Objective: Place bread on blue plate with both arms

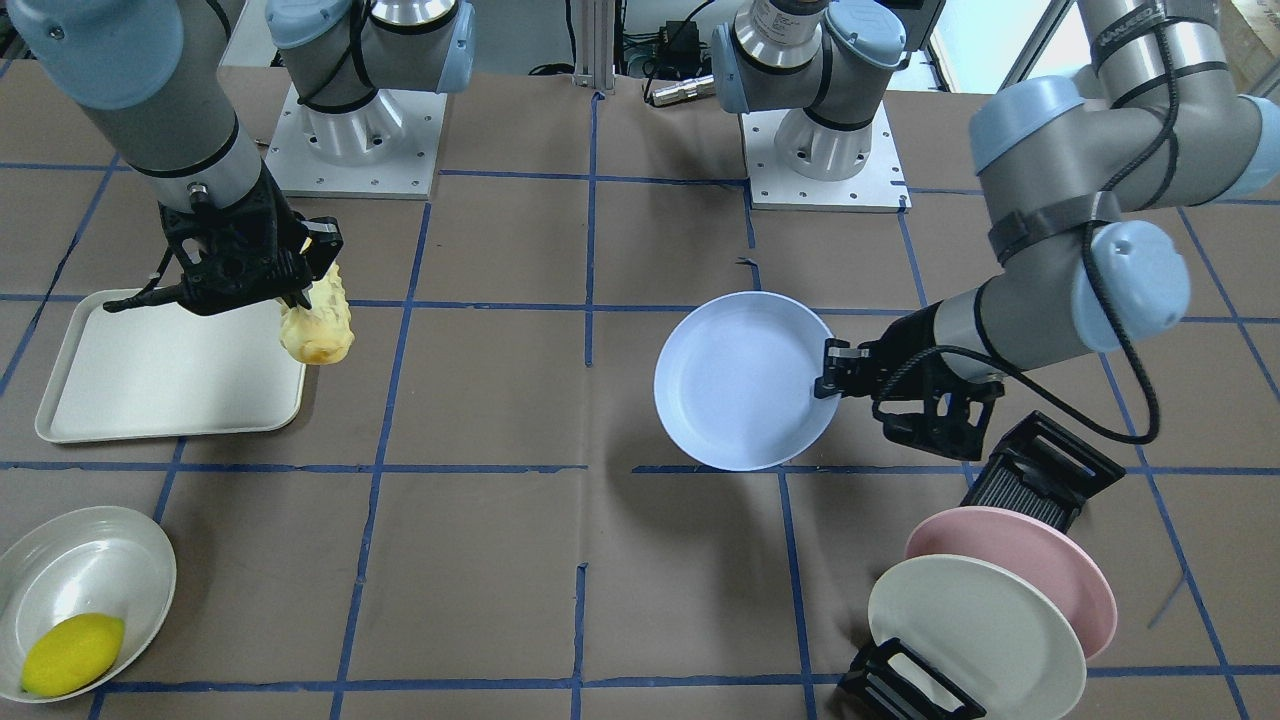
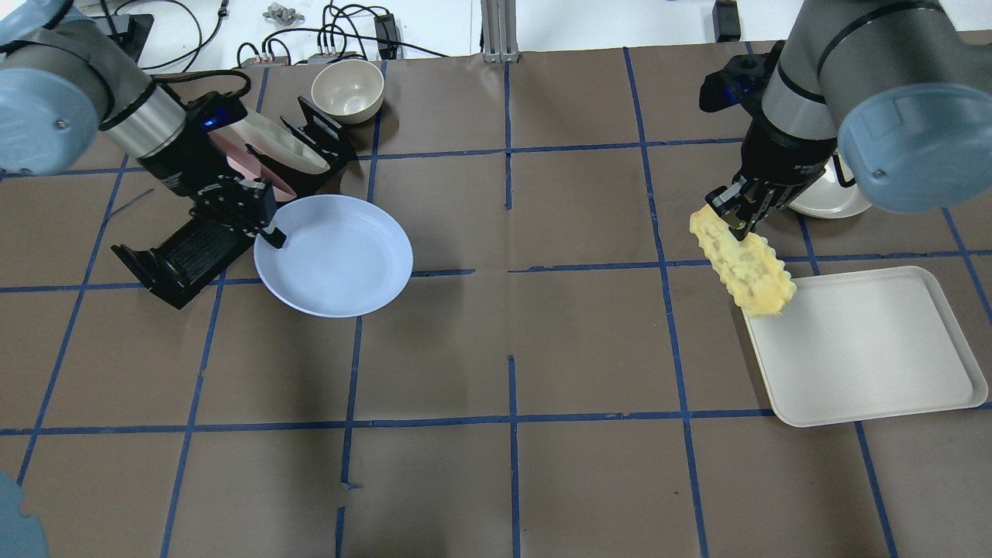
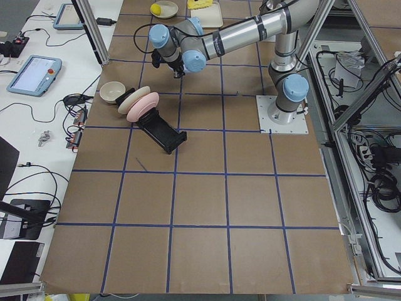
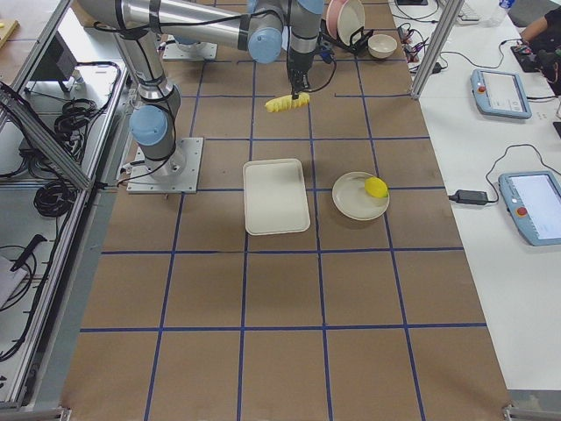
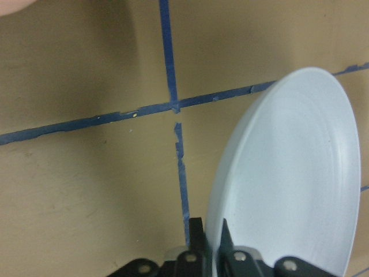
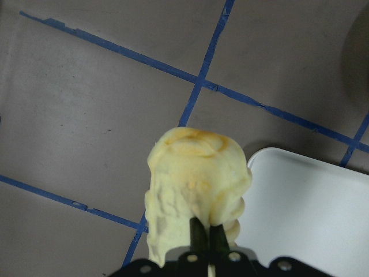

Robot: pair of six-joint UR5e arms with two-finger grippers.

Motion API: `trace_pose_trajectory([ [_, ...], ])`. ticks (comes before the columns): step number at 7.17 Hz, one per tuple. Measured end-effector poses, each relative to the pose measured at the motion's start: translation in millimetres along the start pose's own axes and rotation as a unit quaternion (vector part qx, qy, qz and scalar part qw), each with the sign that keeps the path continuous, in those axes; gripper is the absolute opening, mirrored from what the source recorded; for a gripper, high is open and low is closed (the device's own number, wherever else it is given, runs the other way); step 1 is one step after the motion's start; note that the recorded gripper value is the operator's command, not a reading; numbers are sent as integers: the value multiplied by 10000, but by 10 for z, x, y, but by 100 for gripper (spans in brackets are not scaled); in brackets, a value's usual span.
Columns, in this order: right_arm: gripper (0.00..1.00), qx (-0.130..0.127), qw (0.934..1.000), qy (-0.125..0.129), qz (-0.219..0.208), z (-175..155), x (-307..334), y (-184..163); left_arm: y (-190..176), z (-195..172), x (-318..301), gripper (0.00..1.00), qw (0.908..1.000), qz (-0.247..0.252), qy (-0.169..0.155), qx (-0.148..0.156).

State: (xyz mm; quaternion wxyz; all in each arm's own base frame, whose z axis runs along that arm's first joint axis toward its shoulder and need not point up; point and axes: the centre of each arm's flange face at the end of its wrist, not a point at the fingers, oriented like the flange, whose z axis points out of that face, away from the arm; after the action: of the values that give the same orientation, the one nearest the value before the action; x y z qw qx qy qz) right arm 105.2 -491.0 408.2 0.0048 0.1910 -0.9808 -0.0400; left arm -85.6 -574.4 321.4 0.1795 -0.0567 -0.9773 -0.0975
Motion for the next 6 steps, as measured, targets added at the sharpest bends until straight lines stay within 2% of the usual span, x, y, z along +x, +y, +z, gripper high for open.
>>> trace_pose_trajectory([
  [4, 10, 13, 10000, -18, 0, 20, 2, -16, -494, 827, 725, 9, 9992, -144, 169, 325],
  [6, 10, 21, 10000, -13, -7, 25, 2, -17, -562, 1095, 939, 10, 9988, -278, 208, 349],
])
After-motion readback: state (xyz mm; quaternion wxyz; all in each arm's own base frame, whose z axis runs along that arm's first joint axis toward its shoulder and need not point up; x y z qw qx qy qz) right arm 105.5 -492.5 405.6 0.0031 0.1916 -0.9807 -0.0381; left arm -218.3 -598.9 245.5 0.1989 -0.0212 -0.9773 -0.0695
